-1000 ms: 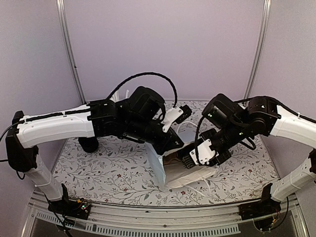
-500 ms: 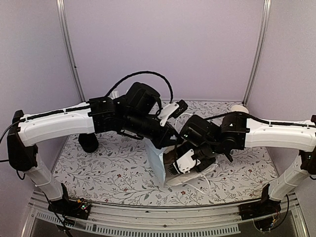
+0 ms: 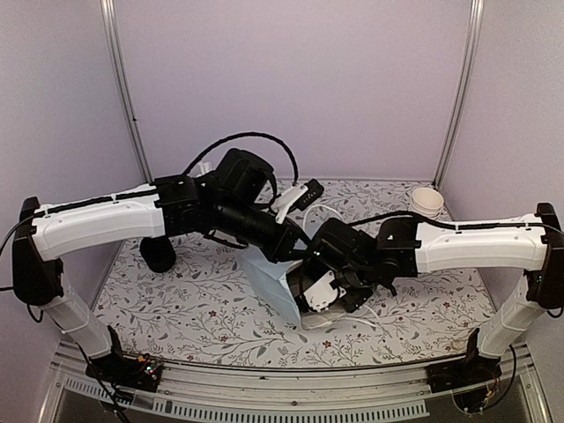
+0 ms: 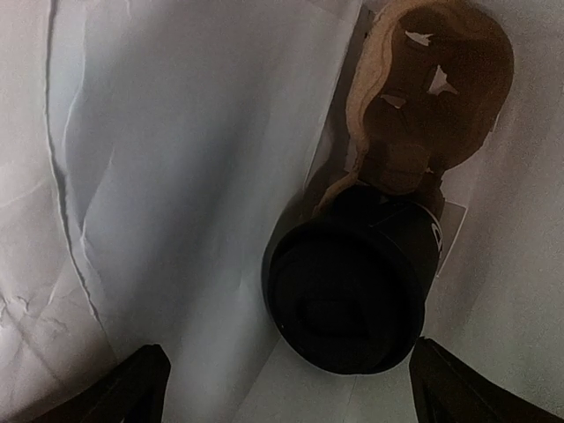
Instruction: Pack the takeout coffee
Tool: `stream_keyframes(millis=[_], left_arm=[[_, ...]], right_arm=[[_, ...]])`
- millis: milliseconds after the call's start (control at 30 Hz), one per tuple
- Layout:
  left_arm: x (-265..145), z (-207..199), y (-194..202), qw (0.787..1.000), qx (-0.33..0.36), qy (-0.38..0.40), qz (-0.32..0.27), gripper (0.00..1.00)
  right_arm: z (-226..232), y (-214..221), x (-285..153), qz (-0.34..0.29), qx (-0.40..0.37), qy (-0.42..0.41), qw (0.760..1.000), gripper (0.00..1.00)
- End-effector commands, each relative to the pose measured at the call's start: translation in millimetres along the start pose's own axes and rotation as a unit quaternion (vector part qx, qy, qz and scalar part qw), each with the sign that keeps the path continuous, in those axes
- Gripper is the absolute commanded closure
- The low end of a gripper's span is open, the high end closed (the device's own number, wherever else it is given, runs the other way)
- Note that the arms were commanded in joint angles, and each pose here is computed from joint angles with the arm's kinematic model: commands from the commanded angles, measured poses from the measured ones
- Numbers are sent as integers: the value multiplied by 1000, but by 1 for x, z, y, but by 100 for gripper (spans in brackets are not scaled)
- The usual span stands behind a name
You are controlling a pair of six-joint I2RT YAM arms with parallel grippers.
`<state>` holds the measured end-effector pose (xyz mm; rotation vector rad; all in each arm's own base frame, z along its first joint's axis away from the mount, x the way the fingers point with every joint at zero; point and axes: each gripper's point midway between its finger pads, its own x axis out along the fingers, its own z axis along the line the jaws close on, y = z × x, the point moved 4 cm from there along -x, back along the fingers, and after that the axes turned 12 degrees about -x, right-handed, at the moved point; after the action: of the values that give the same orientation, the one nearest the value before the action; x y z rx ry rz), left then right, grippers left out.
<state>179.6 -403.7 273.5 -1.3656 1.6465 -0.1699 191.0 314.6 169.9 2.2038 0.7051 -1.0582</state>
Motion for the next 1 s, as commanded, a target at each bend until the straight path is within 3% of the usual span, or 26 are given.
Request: stream_keyframes(millis=[0, 133, 333, 733, 967], left_arm=[[-11, -14, 3, 998, 3, 56, 8, 100], [-16, -23, 3, 995, 5, 97, 14, 100], [-36, -43, -3, 983, -6, 181, 23, 100], [-29, -39, 11, 957, -68, 264, 100, 100], [-21, -35, 18, 951, -80, 275, 118, 100]], right_arm=[[-19, 0, 1, 12, -2, 48, 999, 1], [-30, -3, -7, -4, -1, 54, 999, 2], [-38, -15, -49, -97, 29, -16, 995, 4], [-7, -14, -64, -92, 39, -110, 989, 3], [4, -15, -65, -92, 47, -131, 986, 11]])
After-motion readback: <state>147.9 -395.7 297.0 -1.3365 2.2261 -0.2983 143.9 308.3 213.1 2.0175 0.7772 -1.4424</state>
